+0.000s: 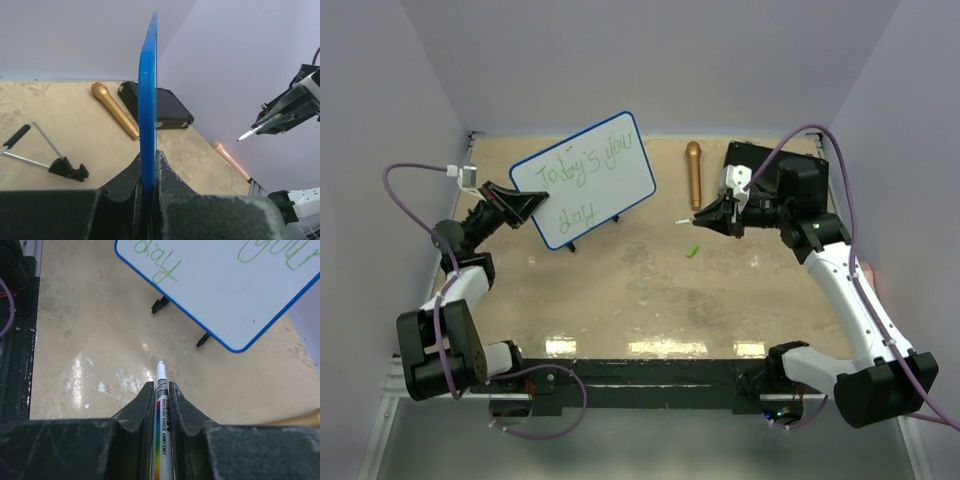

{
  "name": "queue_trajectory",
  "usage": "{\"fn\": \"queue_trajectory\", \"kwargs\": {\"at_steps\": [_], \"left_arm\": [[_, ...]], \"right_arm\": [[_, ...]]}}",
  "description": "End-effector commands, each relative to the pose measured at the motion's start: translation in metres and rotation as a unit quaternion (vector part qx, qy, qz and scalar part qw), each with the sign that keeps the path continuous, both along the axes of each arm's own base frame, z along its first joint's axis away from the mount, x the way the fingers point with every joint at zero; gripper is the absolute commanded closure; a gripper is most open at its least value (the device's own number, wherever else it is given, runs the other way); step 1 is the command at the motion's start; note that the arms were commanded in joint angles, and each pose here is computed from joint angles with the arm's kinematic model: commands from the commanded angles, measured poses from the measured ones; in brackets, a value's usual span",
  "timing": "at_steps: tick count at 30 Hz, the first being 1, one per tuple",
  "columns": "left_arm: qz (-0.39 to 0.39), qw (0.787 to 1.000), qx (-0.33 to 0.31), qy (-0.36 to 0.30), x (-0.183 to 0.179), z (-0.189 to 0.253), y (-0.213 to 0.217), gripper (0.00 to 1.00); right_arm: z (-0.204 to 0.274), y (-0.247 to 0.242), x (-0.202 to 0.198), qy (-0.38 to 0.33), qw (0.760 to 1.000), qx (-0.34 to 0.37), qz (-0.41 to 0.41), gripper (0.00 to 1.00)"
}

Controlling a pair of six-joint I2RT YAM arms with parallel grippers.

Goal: Write a sentence on the whiteboard

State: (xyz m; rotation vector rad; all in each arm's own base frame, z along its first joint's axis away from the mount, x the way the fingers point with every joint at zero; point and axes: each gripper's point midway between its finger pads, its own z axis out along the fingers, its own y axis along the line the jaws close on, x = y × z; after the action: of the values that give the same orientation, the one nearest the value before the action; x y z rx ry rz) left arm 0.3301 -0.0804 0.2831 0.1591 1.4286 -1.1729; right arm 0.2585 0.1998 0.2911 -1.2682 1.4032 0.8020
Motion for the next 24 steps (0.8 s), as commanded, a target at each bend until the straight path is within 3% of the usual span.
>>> {"fn": "queue_trajectory", "kwargs": {"at_steps": [1,10,14,20,24], "left_arm": [[0.021,0.997,-0.043,-0.058,-0.023,0.044,-0.021,1.0],[0.037,0.987,-0.158,0.016,-0.054,0.032,-0.052,1.0],[0.031,0.986,-0.163,0.025,-0.056,0.034,-0.056,1.0],[0.018,0.986,-0.16,0.035,-0.055,0.029,-0.061,1.0],[0.007,0.987,-0.16,0.033,-0.057,0.03,-0.065,1.0]], "right_arm": [[0.048,0.018,0.008,-0.061,0.998,0.003,0.001,1.0],[0.069,0.075,-0.002,-0.098,0.995,-0.011,0.01,1.0],[0.074,0.077,-0.015,-0.106,0.994,-0.014,0.024,1.0],[0.061,0.062,0.01,-0.118,0.991,-0.038,-0.057,1.0],[0.055,0.071,-0.001,-0.102,0.994,-0.03,-0.018,1.0]]}}
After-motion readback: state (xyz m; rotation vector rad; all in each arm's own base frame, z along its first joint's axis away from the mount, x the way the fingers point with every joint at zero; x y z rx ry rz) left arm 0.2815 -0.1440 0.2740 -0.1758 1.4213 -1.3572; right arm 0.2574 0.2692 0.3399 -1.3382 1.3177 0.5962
